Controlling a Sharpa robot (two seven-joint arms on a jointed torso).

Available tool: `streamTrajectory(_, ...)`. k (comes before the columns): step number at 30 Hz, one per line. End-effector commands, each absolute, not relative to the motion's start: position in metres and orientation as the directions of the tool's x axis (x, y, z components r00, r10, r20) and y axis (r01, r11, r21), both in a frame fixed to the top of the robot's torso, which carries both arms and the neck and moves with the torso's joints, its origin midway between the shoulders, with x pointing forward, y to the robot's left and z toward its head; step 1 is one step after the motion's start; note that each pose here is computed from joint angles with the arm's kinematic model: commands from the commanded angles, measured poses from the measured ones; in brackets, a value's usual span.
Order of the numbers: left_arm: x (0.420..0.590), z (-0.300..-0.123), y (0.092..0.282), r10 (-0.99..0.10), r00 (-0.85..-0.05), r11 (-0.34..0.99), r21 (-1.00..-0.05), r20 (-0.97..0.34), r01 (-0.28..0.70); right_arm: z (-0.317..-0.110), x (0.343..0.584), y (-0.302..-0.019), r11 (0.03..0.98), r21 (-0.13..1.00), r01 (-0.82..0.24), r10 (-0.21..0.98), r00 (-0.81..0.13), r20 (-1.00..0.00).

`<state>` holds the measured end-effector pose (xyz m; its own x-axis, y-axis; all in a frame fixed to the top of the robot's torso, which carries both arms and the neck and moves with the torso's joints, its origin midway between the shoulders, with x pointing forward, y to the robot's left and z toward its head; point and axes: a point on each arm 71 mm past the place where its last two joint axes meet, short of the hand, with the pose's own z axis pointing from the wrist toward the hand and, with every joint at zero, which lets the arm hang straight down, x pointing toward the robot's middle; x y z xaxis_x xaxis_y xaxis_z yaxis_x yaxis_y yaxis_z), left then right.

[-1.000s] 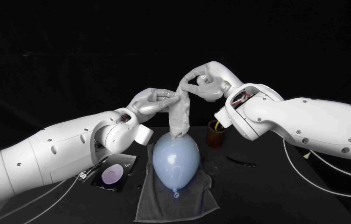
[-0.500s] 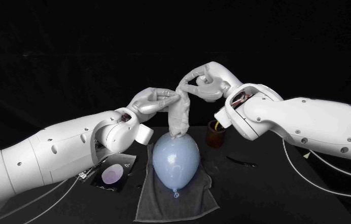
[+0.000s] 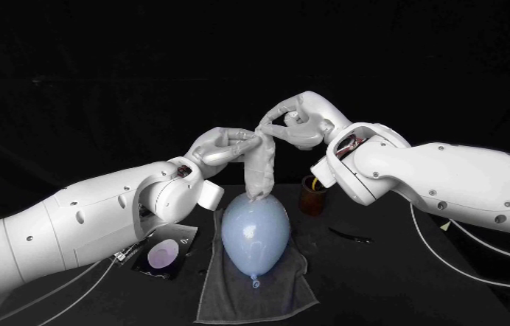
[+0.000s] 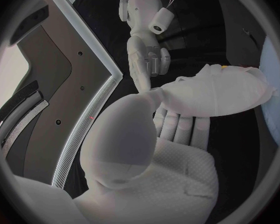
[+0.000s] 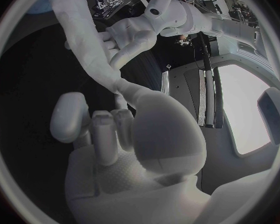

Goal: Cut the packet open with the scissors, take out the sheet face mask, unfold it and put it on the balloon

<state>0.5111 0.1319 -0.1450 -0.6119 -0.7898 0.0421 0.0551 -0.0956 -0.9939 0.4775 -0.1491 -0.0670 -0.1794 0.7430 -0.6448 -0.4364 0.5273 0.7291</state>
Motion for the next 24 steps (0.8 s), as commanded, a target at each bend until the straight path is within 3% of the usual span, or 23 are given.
streamTrajectory(1,0.512,-0.142,0.132,-0.797,-0.601,-0.121,-0.991,0.058,0.065,-0.067,0.478,-0.149,0.523,0.731,-0.438,0.743,-0.186,-0.643)
streamTrajectory(24,0.505,-0.140,0.127,-0.755,-0.651,-0.145,-0.988,0.080,0.046,-0.072,0.504,-0.165,0.524,0.783,-0.337,0.798,-0.128,-0.589)
